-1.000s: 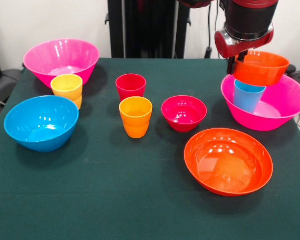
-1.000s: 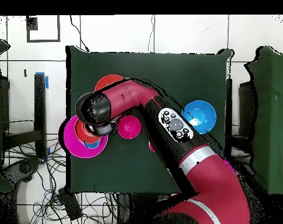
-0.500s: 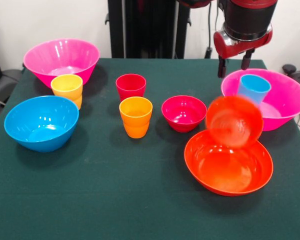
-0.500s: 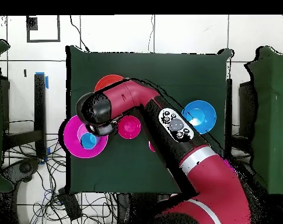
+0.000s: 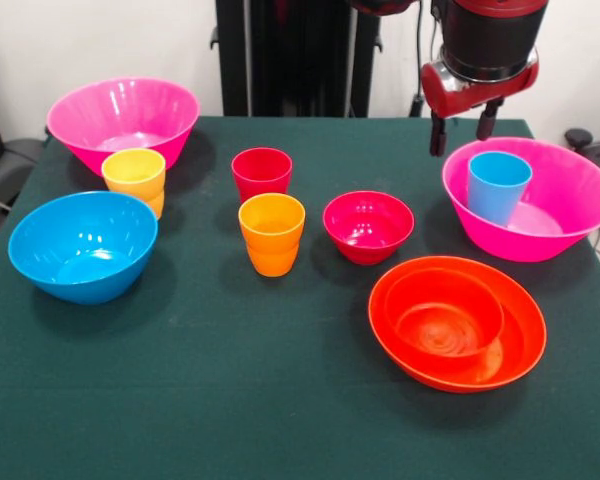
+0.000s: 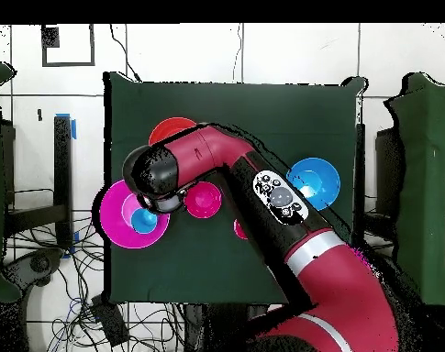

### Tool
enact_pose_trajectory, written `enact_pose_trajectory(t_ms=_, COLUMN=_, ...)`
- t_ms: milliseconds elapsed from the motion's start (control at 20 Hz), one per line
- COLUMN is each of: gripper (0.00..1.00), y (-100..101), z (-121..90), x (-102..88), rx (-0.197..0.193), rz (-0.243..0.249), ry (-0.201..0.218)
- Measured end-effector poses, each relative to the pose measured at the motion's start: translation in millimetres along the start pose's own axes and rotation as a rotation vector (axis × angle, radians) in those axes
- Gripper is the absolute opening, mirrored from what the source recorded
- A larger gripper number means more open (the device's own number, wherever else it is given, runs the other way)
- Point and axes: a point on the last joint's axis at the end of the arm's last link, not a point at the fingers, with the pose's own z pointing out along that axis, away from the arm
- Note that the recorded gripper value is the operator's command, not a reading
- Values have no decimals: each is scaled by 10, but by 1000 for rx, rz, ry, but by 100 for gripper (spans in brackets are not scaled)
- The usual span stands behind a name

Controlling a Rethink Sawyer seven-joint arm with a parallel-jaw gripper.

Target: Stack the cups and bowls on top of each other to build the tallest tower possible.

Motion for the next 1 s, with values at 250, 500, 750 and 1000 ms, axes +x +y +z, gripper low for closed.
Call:
enact_pose_trajectory(t_ms=250, gripper=100, y=4, z=3, x=3, rx=2, rz=-3, ry=-1)
enact_pose_trajectory(t_ms=500, gripper=100, y=72, z=35, x=-33, rx=-5, rz=-15, ry=-43)
enact_pose_trajectory(t_ms=750, gripper=100, y=249, z=83, x=-96, rx=-11, rz=-44, ry=-95)
enact_pose_trajectory(t_ms=1000, gripper=100, y=494, z=164, x=-86, rx=-12, rz=-84, ry=-102)
